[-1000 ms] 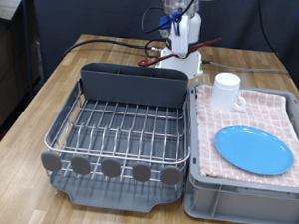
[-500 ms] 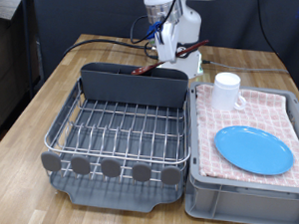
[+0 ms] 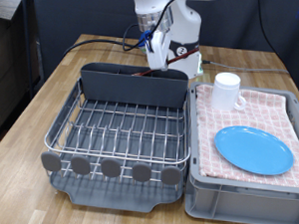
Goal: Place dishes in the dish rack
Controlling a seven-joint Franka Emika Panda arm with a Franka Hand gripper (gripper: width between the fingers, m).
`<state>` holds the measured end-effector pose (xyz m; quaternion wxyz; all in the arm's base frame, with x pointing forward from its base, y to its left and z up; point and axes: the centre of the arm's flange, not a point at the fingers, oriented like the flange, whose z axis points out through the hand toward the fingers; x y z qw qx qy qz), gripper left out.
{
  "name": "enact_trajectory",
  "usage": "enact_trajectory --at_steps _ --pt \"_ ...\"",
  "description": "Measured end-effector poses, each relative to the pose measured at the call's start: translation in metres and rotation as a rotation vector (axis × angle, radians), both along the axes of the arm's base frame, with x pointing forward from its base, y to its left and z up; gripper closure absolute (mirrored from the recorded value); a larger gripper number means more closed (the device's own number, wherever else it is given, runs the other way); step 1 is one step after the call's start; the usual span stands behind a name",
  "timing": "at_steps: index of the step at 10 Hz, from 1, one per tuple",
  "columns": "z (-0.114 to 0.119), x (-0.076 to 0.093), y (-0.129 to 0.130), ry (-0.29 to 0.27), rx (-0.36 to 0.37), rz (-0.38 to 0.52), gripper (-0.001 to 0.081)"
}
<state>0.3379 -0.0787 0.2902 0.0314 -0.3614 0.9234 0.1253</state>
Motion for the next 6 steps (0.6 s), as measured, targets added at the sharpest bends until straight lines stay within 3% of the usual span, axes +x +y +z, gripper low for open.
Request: enact_trajectory --at_steps 3,5,6 --pt "-0.0021 -0.0004 -0.0006 -0.011 -0.007 -0.005 0.0708" --pt "-0.0016 0.0000 -0.0003 -0.011 -0.021 0.003 0.0401" --pt "-0.0012 0.0002 0.0003 -0.008 -0.037 0.011 0.0401"
